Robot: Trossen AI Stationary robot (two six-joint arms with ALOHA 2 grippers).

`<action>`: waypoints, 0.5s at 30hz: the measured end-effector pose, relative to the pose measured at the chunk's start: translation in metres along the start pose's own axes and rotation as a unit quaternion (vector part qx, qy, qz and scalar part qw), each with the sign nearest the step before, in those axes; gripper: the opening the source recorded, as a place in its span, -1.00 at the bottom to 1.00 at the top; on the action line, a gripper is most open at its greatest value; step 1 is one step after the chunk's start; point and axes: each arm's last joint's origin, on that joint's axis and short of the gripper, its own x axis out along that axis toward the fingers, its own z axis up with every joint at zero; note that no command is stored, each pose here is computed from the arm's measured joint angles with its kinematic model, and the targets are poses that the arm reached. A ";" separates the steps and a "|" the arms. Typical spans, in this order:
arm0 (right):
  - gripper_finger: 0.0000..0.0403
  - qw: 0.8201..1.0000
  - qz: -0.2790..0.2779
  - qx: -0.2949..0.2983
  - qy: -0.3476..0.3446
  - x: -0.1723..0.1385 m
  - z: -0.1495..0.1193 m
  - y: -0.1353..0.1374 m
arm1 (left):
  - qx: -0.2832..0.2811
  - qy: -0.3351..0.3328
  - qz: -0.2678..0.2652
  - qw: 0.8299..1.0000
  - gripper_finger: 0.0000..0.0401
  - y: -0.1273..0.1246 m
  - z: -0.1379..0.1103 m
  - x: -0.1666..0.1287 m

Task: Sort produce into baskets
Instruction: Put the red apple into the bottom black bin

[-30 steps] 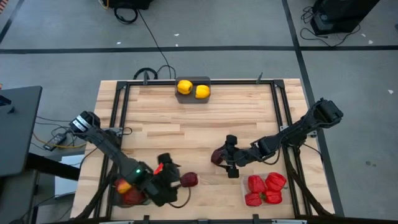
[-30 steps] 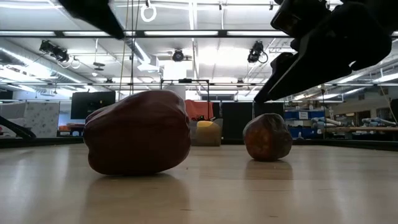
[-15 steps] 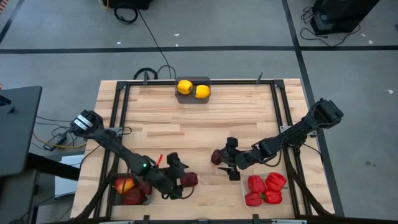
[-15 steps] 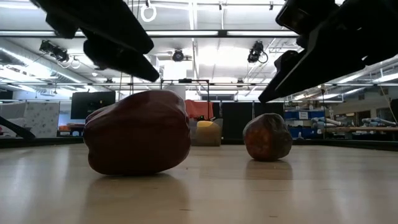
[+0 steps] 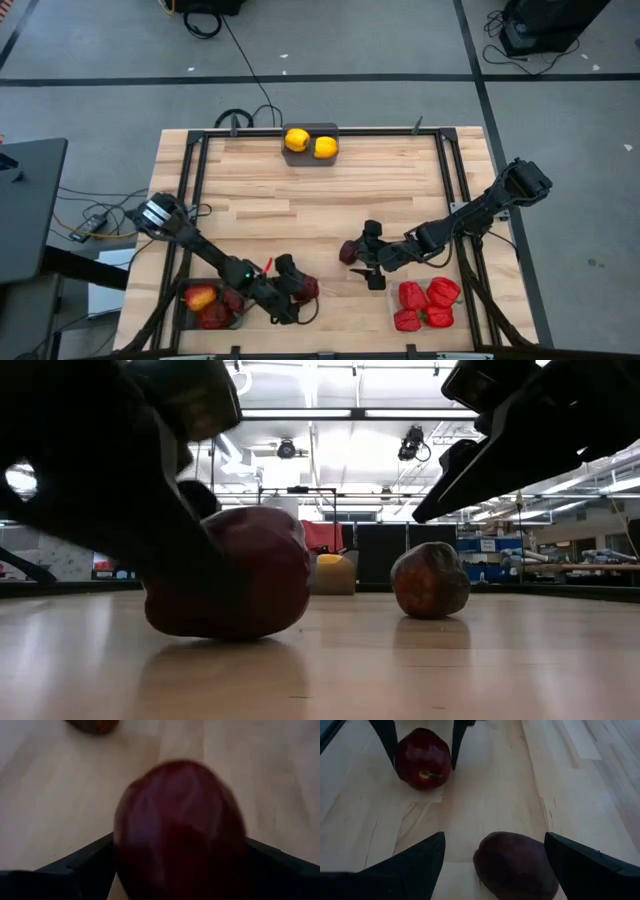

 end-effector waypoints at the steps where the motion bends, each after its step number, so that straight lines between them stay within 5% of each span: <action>1: 0.74 1.000 0.002 0.000 0.000 0.000 0.000 0.000 | 0.002 0.004 0.002 1.000 0.76 0.000 -0.001 0.002; 7: 0.74 1.000 0.003 0.000 0.000 0.000 0.000 0.000 | 0.005 0.027 -0.007 1.000 0.44 -0.001 0.007 -0.001; 12: 0.74 1.000 0.004 0.003 -0.001 0.000 0.000 0.000 | -0.001 0.056 0.011 0.998 0.43 0.000 0.036 -0.029; 15: 0.74 1.000 0.006 0.016 0.000 0.000 0.000 0.000 | -0.028 0.129 0.017 0.991 0.43 0.001 0.053 -0.061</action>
